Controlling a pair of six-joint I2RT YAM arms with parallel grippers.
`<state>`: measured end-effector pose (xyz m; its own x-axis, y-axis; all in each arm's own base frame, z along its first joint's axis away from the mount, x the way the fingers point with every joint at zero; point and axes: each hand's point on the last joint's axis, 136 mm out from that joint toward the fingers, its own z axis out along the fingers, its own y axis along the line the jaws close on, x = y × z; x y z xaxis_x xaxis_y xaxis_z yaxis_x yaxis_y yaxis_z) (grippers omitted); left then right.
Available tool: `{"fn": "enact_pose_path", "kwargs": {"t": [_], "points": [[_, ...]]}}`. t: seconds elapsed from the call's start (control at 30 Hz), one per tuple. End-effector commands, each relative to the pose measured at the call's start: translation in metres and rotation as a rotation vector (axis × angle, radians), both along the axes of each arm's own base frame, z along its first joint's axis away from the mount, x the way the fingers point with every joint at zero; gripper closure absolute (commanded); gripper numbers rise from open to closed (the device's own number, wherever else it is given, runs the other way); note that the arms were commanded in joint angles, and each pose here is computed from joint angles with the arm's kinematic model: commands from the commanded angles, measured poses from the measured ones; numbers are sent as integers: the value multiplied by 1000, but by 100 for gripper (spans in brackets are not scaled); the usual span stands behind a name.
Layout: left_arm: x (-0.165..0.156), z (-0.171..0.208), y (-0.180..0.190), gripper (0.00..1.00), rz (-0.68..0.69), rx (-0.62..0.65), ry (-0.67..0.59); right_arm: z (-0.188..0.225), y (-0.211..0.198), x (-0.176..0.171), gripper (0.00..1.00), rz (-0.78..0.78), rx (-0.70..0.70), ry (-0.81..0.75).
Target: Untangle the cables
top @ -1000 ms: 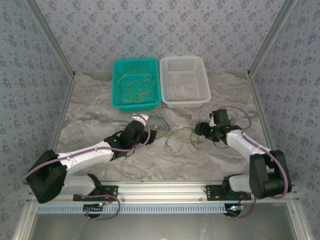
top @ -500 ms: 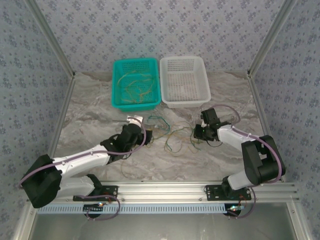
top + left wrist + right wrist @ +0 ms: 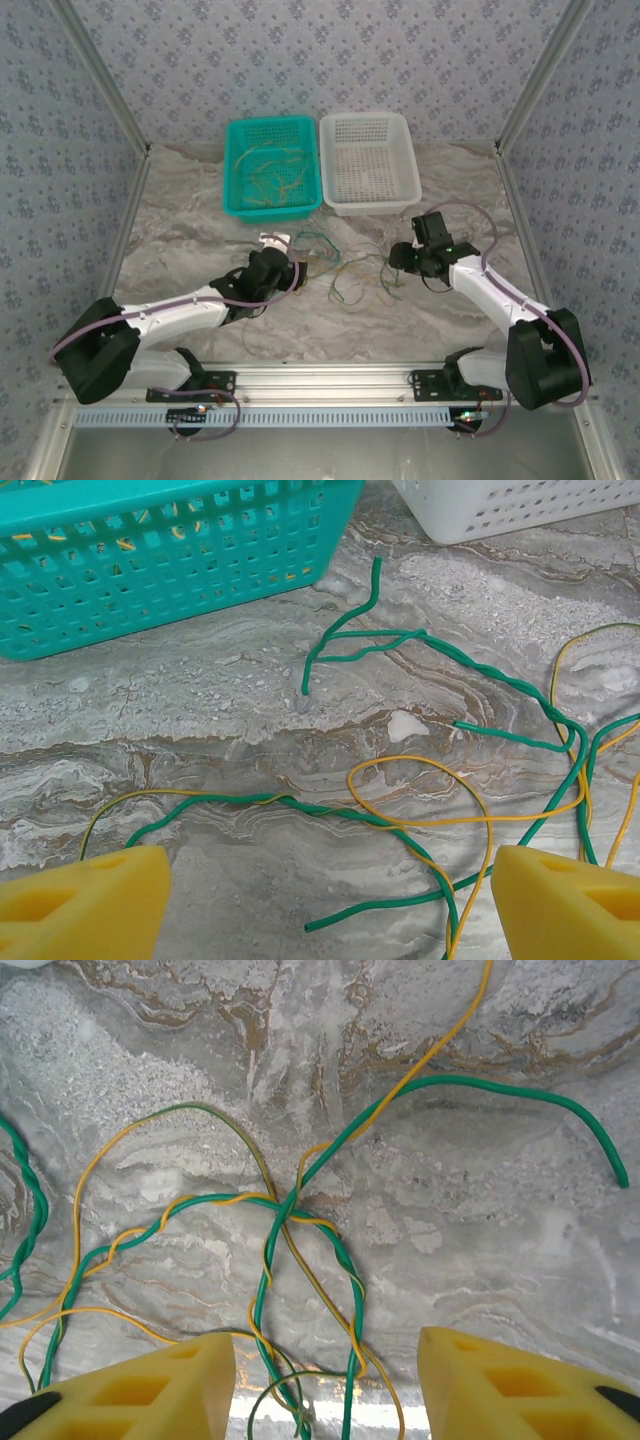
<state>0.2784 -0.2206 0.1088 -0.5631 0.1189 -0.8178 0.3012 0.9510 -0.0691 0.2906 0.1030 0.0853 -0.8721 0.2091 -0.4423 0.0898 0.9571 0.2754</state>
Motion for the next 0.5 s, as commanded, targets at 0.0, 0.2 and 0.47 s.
{"fn": "enact_pose_path", "kwargs": {"t": [0.0, 0.2, 0.47], "points": [[3, 18, 0, 16, 13, -26, -44, -9, 0, -19, 45, -5, -21, 89], [2, 15, 6, 16, 32, -32, -50, -36, 5, -29, 64, -8, -54, 167], [-2, 17, 7, 16, 32, -60, -42, -29, 6, -21, 95, -21, -54, 128]]}}
